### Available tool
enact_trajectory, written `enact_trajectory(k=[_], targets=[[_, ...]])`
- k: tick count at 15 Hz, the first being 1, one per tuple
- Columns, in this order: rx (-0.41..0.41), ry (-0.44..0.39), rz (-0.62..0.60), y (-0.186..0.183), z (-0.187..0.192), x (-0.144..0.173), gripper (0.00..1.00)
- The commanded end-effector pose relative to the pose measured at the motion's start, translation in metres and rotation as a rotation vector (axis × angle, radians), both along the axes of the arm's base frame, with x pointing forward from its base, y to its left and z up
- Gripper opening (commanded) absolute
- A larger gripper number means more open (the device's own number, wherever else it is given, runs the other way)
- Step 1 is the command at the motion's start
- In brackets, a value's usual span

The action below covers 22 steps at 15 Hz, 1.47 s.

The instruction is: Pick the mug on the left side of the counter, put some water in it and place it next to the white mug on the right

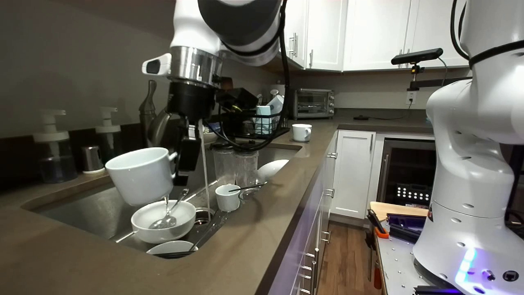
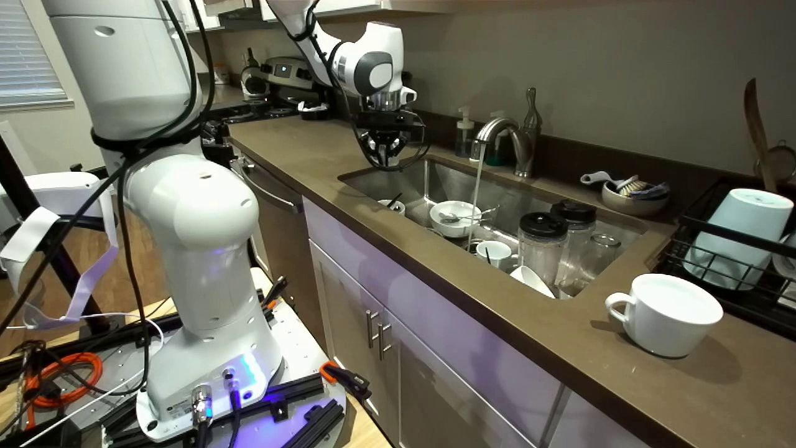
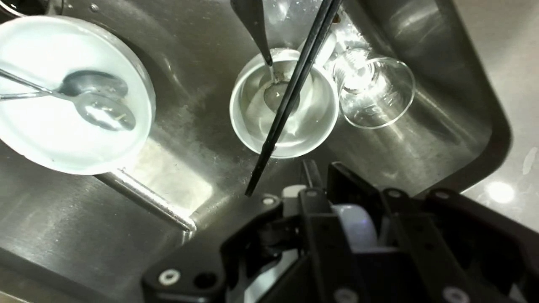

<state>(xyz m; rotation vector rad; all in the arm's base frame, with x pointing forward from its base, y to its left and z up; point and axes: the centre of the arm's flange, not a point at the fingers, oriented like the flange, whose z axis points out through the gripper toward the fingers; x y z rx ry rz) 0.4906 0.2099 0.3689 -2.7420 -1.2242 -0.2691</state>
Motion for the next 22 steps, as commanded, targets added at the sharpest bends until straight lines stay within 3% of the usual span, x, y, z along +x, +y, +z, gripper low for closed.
enact_trajectory(k=[1,2,7,18,22], targets=[[0.0,0.0,0.0,0.0,0.0,0.0,0.14],[0.0,0.0,0.0,0.0,0.0,0.0,0.05],[0.016,0.0,-0.126,-0.005,-0.003,0.019,0.05],[0.028,-0.005,-0.422,-0.102,0.002,0.03,0.05],[0.023,0.025,-0.505,-0.12,0.0,0.026,0.05]])
